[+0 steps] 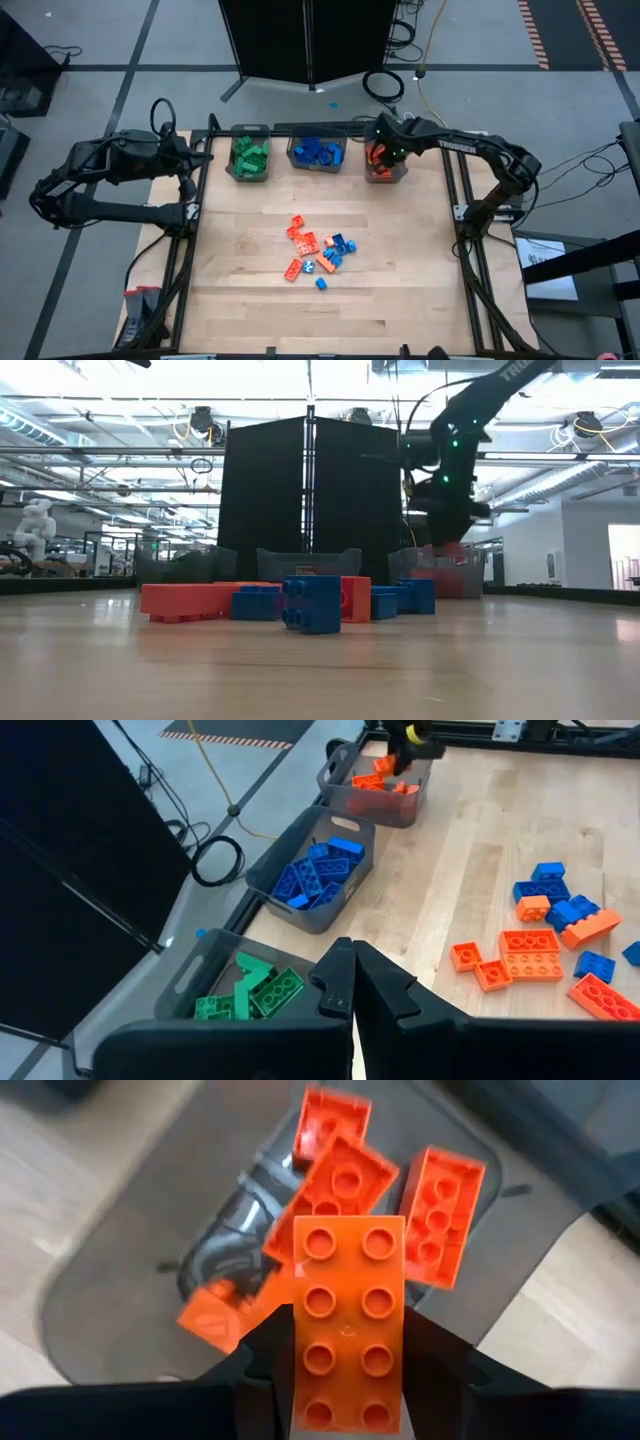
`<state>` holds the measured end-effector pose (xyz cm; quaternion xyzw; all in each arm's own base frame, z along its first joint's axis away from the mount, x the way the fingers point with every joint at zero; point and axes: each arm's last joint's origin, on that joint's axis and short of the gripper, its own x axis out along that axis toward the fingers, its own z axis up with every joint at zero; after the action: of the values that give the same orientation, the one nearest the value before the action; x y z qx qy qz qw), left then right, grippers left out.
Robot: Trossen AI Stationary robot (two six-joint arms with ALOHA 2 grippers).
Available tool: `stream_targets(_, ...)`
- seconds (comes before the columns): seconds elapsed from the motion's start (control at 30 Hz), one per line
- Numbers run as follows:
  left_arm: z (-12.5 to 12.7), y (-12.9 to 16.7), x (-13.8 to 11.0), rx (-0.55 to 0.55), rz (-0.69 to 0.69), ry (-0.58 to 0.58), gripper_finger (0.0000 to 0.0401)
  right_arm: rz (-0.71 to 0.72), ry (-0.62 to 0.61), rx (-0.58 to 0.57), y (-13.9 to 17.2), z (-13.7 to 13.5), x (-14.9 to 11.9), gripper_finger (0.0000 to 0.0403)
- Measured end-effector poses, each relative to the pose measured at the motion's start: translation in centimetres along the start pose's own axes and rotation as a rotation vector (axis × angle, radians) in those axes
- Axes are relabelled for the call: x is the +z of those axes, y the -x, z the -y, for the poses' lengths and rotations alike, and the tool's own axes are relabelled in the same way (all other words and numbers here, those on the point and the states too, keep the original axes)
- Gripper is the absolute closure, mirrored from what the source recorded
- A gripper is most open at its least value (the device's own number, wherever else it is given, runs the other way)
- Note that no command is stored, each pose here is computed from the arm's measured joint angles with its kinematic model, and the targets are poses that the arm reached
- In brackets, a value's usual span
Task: Sort blocks
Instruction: Put the orange game piece into the right black bin
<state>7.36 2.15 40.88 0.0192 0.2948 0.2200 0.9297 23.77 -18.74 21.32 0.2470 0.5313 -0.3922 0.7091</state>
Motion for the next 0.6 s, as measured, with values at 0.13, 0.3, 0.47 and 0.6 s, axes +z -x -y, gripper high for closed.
stream_targets(0.13,0.0,0.0,0.0,0.0,0.0,0.0,0.0401,-0.011,-0.002,0.001,-0.8,0.0,-0.5,0.0284)
stream_targets(0.3,0.0,0.0,0.0,0.001,0.0,0.001,0.0401,-0.021,0.002,0.018,-1.0,0.0,-0.7,0.0253)
stream_targets(0.47,0.0,0.0,0.0,0.001,0.0,0.0,0.0401,-0.015,-0.002,0.111,0.3,-0.4,0.3,0.0118)
stream_targets(0.6,0.0,0.0,0.0,0.001,0.0,0.0,0.0401,0.036,0.045,0.147,3.5,-1.3,2.2,0.0082)
